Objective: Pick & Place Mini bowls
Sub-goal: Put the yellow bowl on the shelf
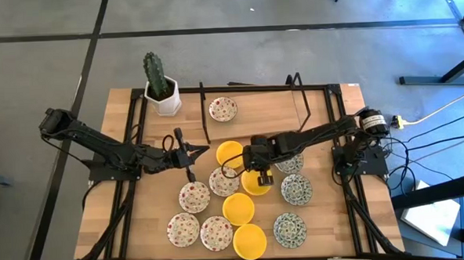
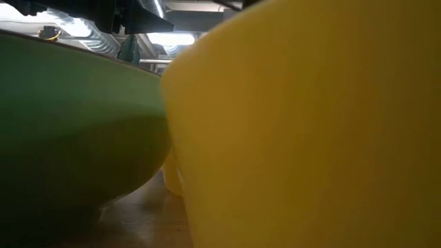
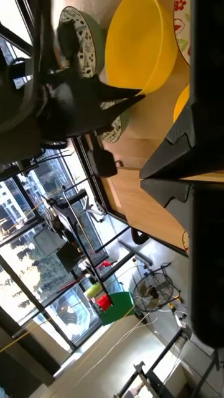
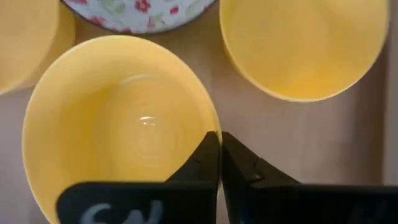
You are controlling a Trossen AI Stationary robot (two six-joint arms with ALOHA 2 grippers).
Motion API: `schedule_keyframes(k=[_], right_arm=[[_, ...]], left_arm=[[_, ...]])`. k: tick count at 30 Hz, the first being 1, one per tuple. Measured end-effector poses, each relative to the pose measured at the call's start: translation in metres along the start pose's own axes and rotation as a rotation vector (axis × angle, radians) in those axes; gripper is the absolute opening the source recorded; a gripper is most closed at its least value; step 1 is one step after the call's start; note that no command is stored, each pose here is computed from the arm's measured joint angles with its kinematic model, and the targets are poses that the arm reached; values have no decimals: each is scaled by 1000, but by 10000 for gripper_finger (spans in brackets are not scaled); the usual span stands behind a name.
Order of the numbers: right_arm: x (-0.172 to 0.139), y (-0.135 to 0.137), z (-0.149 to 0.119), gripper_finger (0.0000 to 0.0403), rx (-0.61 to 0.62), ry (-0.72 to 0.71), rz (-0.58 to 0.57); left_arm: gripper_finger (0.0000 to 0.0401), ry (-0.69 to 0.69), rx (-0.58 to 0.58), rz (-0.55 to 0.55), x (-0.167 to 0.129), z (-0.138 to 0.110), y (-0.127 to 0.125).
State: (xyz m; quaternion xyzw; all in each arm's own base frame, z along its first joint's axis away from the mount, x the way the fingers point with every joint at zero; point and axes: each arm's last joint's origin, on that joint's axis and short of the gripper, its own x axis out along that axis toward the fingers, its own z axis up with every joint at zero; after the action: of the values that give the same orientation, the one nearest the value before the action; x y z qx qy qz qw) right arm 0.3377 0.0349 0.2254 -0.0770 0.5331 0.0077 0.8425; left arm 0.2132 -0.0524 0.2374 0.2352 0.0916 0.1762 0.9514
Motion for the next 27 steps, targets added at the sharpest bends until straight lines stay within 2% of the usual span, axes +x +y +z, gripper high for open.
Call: schedule_keyframes(k=[3,9,13,19,27], right_arm=[[-12,-4,6,5,-10,-6,-7],[-30,-24,12,5,-20,11,-99],[-31,-50,10,5,9,25,-49],[-32,-97,-1,5,120,36,-93],[-54,-142,-13,5,211,-100,-30]], left_arm=[[2,2,2,-1,0,0,0],[7,2,2,-1,0,0,0],[7,2,2,-1,0,0,0],[4,2,2,-1,0,0,0],[7,3,4,-1,0,0,0]])
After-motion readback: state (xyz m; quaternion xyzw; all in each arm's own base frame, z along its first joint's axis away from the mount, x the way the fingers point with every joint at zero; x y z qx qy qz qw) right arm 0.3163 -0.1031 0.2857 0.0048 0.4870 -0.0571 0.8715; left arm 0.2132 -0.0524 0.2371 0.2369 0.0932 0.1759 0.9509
